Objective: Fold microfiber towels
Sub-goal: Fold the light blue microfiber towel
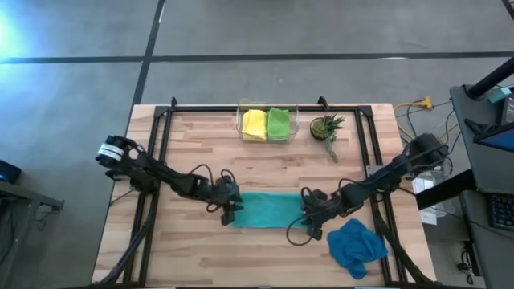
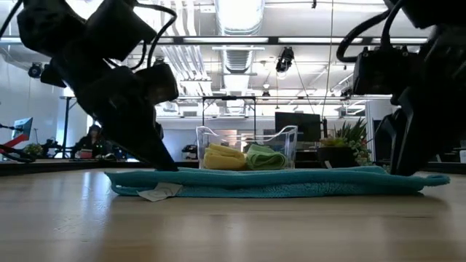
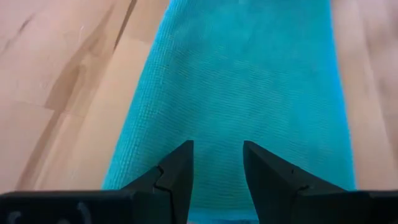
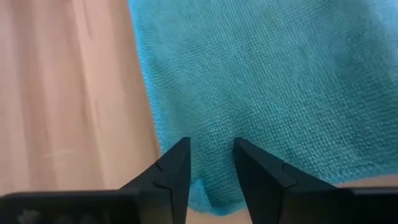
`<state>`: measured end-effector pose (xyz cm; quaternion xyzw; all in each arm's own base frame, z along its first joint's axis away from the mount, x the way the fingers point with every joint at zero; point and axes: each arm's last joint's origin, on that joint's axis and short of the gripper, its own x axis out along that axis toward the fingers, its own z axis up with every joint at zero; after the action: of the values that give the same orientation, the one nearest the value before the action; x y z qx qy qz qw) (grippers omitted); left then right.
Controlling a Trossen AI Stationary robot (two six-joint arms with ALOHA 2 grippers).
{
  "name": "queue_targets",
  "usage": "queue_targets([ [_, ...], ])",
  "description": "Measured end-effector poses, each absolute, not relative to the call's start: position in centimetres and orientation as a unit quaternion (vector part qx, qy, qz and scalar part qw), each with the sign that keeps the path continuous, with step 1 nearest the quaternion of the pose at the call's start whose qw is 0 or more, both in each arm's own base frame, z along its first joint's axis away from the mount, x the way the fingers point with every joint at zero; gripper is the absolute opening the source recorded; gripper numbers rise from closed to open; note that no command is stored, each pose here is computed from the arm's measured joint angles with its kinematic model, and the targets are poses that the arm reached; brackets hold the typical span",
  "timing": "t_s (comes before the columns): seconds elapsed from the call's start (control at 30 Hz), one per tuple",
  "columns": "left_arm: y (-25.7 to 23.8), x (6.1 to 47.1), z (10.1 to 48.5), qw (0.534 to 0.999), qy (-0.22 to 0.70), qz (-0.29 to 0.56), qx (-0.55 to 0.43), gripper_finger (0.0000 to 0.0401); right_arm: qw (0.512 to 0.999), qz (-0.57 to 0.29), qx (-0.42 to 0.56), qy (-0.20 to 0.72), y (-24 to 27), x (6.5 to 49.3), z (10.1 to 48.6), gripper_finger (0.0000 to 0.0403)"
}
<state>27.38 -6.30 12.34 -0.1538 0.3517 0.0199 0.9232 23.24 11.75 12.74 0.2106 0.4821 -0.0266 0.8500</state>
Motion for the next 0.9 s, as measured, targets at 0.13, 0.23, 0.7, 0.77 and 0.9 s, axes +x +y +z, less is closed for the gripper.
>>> queue_targets([
  [0.13,-6.2,27.4,12.5,0.925,0.346,0.024,-0.153,0.0123,0.856,-0.020,0.220,0.467,11.6,22.9,14.1,0.0116],
  [0.23,-6.0,27.4,13.5,0.932,0.326,0.023,-0.154,0.0115,0.864,-0.022,0.228,0.449,11.3,22.4,15.5,0.0118],
  [0.7,-2.2,30.0,15.4,0.928,0.353,-0.022,-0.115,0.0005,0.847,-0.066,0.323,0.416,11.4,22.8,15.9,0.0103],
  [0.77,-1.4,30.2,15.3,0.928,0.356,-0.010,-0.111,0.0005,0.829,-0.090,0.351,0.426,11.6,22.9,15.2,0.0103],
  [0.9,-0.5,30.3,15.4,0.924,0.365,0.003,-0.116,0.0006,0.787,-0.145,0.395,0.452,11.9,22.8,13.4,0.0102],
])
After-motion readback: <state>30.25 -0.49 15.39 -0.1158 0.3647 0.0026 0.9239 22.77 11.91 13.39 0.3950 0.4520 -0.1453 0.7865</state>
